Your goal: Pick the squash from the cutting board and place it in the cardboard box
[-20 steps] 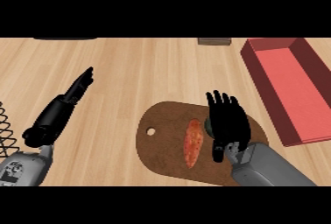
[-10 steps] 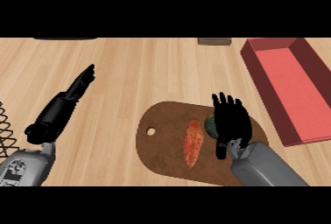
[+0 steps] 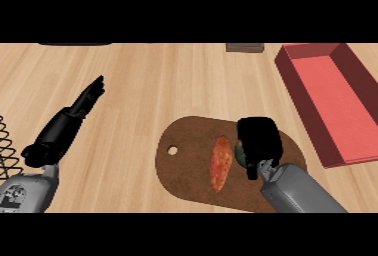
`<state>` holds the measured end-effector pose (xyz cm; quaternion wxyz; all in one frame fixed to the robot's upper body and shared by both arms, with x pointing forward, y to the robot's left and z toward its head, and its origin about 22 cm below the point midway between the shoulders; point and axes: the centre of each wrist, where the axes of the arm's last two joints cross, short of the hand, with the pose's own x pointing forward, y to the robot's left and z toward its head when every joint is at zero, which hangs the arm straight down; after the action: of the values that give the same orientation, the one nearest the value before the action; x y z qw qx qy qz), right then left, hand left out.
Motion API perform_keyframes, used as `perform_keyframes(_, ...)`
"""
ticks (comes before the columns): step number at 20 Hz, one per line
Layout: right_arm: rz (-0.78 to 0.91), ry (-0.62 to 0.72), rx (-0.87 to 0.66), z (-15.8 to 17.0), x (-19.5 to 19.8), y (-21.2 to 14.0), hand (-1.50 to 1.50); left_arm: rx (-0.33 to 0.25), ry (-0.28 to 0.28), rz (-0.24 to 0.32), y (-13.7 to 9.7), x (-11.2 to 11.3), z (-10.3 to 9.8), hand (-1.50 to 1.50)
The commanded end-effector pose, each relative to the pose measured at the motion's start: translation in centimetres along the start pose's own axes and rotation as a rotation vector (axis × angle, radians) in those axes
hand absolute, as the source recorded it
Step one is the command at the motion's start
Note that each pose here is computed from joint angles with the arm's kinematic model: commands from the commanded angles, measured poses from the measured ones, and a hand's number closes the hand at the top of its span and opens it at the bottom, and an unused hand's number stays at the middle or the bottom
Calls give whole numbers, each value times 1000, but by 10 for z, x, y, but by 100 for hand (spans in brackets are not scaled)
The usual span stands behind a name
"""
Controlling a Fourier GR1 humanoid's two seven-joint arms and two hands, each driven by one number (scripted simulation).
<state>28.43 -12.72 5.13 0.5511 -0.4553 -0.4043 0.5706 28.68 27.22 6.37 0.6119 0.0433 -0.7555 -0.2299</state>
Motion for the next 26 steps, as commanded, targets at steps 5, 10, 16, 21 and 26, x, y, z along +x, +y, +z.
perform_keyframes(5, -153, 39, -40, -65, 11, -33, 150, -36, -30, 8, -17, 9, -8, 0)
perform_keyframes(10, -338, 118, -121, -108, -19, -83, 150, -62, -54, 7, -18, 6, -18, 0)
perform_keyframes(16, -209, 104, -333, -132, -18, -126, 150, -56, -60, 6, -16, 18, -34, 0)
perform_keyframes(21, -226, 132, -437, -135, -11, -180, 150, -55, -39, 4, -15, 17, -15, 0)
perform_keyframes(26, -393, 365, -622, -131, -13, -198, 150, -20, -13, 18, -22, 5, -19, 0)
